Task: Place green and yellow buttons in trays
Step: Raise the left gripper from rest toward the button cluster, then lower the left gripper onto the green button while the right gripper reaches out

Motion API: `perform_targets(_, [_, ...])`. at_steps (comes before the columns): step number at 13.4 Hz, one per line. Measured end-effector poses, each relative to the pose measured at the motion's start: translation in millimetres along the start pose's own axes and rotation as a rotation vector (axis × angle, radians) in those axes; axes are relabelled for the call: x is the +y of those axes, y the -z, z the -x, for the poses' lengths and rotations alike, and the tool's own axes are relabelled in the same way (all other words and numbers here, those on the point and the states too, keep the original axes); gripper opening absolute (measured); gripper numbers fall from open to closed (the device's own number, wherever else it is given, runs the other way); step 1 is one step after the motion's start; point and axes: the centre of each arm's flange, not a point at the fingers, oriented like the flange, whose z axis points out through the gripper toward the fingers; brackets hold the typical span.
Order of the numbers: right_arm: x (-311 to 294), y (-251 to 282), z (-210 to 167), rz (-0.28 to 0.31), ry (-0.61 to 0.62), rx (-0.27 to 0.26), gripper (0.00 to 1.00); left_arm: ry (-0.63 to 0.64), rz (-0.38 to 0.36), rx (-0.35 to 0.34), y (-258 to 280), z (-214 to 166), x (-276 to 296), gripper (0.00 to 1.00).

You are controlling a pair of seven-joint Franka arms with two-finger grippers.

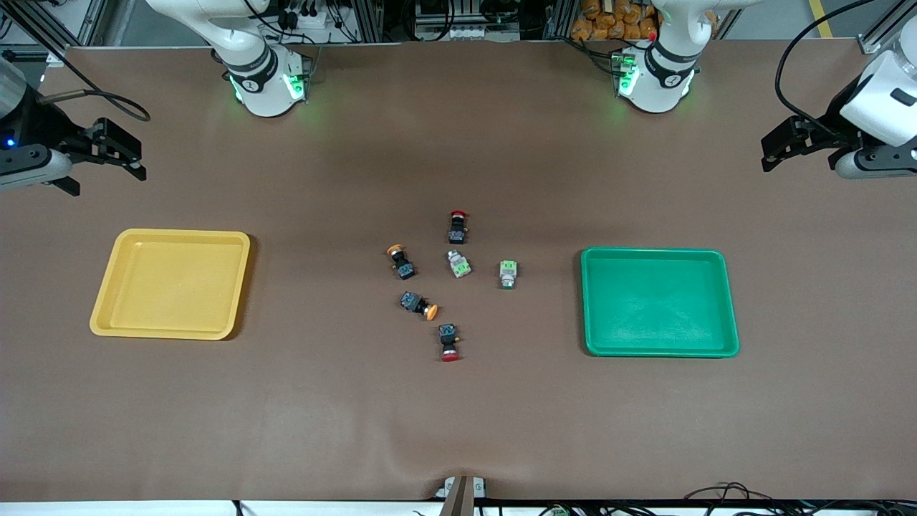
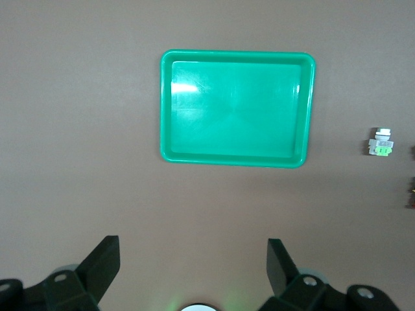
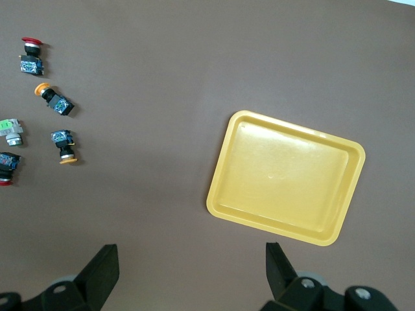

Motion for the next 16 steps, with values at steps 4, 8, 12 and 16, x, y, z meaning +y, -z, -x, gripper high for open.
perform_targets(4, [1, -1, -1, 0.000, -0.001, -0.001, 1.00, -0.016, -0.003, -0.017, 12, 6, 8, 1.00])
perform_targets(8, [3, 0, -1, 0.000, -0.005, 0.000, 1.00, -0.030, -0.001, -0.034, 7, -1, 15, 1.00])
perform_targets(12, [5, -3, -1, -0.002, -0.028, -0.012, 1.00, -0.060, -0.003, -0.098, -26, -15, 53, 1.00])
perform_targets(16, [5, -5, -1, -0.004, -0.061, -0.021, 1.00, -0.007, 0.011, -0.134, -81, -38, 117, 1.00])
